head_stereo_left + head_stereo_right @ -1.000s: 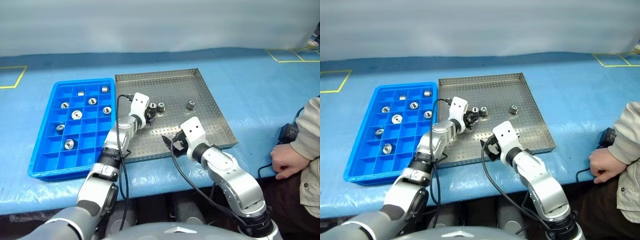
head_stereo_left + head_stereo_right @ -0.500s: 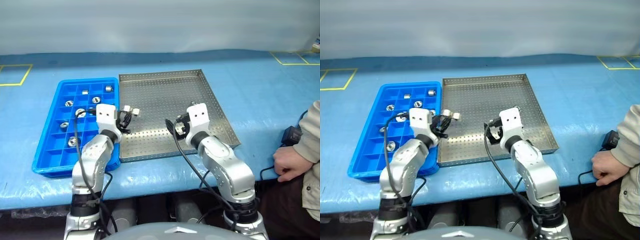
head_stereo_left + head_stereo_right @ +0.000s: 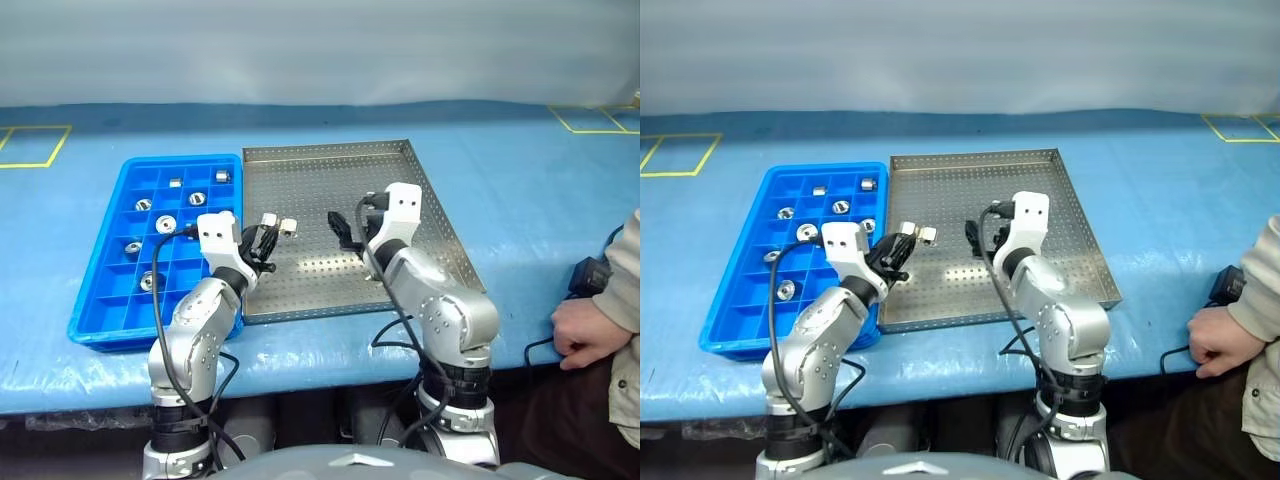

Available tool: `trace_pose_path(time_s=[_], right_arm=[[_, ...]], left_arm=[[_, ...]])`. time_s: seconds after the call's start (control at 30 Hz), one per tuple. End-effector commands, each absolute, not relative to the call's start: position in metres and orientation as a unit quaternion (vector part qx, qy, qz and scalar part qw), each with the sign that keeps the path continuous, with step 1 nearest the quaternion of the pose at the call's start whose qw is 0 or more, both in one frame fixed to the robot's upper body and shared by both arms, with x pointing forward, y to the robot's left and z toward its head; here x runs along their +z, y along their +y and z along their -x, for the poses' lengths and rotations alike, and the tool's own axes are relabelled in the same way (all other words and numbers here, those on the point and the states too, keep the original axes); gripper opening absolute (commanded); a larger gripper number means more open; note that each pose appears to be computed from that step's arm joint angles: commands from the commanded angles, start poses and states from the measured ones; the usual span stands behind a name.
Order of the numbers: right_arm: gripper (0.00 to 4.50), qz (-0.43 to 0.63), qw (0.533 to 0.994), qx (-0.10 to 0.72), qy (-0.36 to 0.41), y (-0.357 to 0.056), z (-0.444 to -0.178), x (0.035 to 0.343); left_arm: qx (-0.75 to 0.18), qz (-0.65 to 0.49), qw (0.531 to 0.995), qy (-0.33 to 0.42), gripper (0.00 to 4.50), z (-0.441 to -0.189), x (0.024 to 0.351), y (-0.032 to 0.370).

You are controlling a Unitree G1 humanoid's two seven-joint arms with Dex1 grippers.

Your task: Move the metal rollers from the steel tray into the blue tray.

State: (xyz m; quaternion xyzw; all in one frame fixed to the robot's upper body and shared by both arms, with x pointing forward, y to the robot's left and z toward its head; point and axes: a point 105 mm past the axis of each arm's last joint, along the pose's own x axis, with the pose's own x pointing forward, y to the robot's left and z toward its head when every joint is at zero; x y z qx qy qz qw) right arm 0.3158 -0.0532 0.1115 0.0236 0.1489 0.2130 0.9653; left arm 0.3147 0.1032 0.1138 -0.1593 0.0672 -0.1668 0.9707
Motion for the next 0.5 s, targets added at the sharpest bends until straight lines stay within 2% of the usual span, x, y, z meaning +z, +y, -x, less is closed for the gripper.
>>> trace_pose_path(time_s=[0.03,0.2,0.5], right_arm=[[4.5,0.087,0.95,0.286,0.094,-0.038,-0.301,0.121],[4.5,0.168,0.917,0.351,0.082,-0.034,-0.286,0.115],[4.5,0.238,0.903,0.35,0.075,-0.034,-0.29,0.108]], left_arm=[[-0.205,0.174,0.961,0.062,1.67,-0.317,0.124,0.091],[-0.241,0.136,0.958,0.076,1.67,-0.32,0.124,0.087],[-0.309,0.076,0.943,0.1,1.67,-0.317,0.121,0.075]])
